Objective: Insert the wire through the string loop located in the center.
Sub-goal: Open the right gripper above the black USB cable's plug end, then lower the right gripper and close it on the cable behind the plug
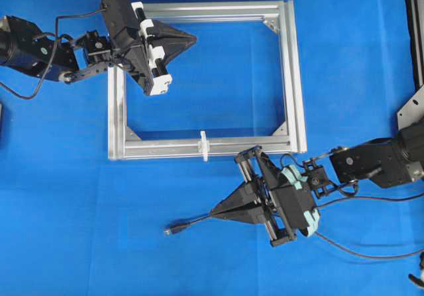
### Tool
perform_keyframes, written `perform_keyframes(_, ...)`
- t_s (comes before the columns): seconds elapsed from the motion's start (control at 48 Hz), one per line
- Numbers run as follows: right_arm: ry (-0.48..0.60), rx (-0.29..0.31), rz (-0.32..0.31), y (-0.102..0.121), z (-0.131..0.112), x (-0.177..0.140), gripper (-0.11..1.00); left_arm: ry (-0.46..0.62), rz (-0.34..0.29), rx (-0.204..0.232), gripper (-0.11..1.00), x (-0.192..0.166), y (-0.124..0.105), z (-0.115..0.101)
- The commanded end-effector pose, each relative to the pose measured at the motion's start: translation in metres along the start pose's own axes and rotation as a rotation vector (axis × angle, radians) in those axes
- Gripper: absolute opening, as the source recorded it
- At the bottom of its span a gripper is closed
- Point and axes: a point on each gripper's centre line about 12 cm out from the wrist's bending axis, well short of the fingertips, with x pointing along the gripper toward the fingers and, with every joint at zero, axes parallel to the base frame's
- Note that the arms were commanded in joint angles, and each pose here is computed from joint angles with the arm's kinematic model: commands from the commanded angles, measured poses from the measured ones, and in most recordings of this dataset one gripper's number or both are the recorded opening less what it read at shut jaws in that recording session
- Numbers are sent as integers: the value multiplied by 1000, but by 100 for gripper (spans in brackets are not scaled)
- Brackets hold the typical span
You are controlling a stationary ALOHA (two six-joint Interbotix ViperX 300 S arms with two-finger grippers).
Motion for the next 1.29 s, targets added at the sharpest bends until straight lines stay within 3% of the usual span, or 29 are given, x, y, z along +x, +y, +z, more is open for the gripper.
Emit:
perform_keyframes(0.0, -71, -12, -17, -7, 24, -1, 0, -57, -34, 21, 0, -2, -9, 23)
perform_keyframes(0.104, -76, -15, -14, -6, 26, -3, -4, -44, -33, 22, 0, -3, -8, 21)
perform_keyframes(0.709, -68, 49, -8, -5, 26, -2, -2, -33, -28, 22, 0, -5, -6, 17)
perform_keyframes(0.855, -50, 64, -2, -2, 25, 0, 22, -33, -28, 22, 0, -5, -6, 17)
perform_keyframes(1.021, -28, 70, -2, -1, 25, 4, 72, -33, -28, 22, 0, -5, -6, 17)
perform_keyframes(1.105, -15, 71, -2, -1, 24, 7, 91, -33, -28, 22, 0, -5, -6, 17)
perform_keyframes(1.272, 17, 73, 1, 1, 22, 17, 88, -35, -28, 22, 0, -5, -6, 18)
